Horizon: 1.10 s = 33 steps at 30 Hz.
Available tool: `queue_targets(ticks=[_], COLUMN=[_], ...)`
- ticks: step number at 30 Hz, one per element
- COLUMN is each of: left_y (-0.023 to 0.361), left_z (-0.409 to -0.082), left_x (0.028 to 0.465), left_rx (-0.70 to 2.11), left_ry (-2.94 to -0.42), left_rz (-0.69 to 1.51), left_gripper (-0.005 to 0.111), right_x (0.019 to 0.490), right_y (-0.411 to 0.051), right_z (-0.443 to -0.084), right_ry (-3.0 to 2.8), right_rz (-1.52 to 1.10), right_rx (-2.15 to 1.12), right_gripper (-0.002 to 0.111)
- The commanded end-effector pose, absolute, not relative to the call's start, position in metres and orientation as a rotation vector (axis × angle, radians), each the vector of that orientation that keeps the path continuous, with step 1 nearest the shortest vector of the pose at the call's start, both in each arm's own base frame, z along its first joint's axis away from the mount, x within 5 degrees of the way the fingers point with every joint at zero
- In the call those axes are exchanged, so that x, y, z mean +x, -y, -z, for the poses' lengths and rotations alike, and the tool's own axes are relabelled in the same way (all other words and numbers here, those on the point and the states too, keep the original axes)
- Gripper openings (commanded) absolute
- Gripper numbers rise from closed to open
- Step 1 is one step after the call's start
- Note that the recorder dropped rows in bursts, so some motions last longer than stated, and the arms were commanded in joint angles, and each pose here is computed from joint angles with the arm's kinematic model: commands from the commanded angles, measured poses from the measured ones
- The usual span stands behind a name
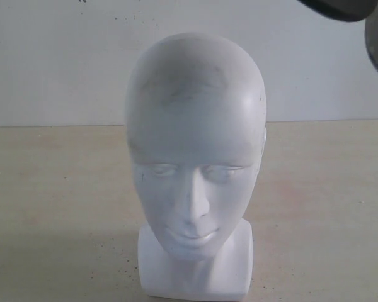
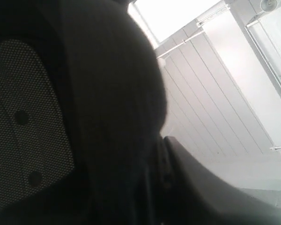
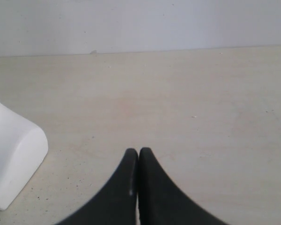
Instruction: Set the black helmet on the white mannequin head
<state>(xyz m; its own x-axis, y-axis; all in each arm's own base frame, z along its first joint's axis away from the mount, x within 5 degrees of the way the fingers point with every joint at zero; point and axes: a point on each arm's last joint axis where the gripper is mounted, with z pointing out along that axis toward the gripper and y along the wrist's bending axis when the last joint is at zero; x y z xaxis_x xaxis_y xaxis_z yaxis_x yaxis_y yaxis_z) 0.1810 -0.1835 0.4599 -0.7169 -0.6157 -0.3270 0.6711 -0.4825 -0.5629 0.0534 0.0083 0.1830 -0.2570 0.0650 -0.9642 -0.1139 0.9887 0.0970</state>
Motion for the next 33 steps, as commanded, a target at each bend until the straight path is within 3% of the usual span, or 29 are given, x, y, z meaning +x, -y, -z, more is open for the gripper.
queue_targets(ticks=[1, 33], left_y=[0.174, 0.185], left_z=[-0.476, -0.455], left_x=[0.172, 0.189], left_rx=[0.124, 0.05], left_ry=[-0.723, -0.811], left_rz=[2.248, 2.27], left_gripper=[0.004, 0.004], right_x=[0.053, 0.053], right_y=[-0.008, -0.008], right_z=[-0.184, -0.184], right_ry=[-1.808, -1.808], right_rz=[-0.164, -0.164], right_rx=[-0.032, -0.032], right_gripper=[0.0, 0.0])
